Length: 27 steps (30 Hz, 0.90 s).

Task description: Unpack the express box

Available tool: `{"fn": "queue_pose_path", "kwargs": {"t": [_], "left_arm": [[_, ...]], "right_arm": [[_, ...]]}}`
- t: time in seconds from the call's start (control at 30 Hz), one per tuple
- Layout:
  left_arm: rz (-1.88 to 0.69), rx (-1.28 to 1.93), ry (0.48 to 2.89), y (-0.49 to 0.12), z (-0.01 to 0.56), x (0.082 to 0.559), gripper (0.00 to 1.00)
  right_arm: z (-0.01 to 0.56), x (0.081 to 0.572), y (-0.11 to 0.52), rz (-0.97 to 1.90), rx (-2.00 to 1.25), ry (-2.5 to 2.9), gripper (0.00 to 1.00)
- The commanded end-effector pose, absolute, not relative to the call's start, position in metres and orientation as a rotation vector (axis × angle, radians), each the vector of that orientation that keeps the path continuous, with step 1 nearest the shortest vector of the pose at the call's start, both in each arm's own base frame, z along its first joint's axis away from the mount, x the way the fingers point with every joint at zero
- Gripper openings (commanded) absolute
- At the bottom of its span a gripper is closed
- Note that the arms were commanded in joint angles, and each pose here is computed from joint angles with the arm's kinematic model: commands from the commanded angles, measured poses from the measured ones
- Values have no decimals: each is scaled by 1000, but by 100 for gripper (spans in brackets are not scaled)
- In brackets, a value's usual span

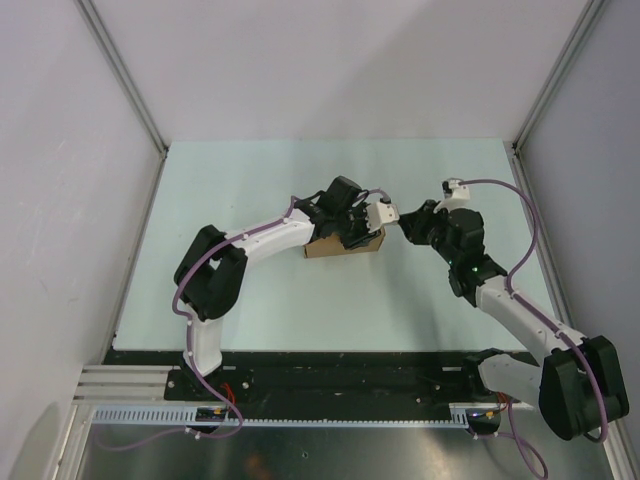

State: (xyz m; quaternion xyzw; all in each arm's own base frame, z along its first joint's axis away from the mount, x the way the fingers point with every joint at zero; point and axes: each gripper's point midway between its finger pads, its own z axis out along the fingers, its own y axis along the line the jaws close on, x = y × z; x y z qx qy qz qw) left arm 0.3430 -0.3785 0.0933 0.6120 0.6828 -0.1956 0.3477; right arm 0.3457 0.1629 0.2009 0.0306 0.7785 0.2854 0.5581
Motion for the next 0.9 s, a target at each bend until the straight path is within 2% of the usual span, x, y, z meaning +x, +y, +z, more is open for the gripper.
{"fn": "queue_pose_path", "kwargs": {"t": [0.0,0.57,0.87], "left_arm": [[-538,1693,1996,-352,28,304,24],[-681,1601,2068,-349,23,313,14],[-693,1593,2088,-345,18,313,15]], "right_arm": [[196,346,167,640,1,1858,0],[152,303,163,659,-36,1986,0],[151,302,166,668,-36,1973,0]]}}
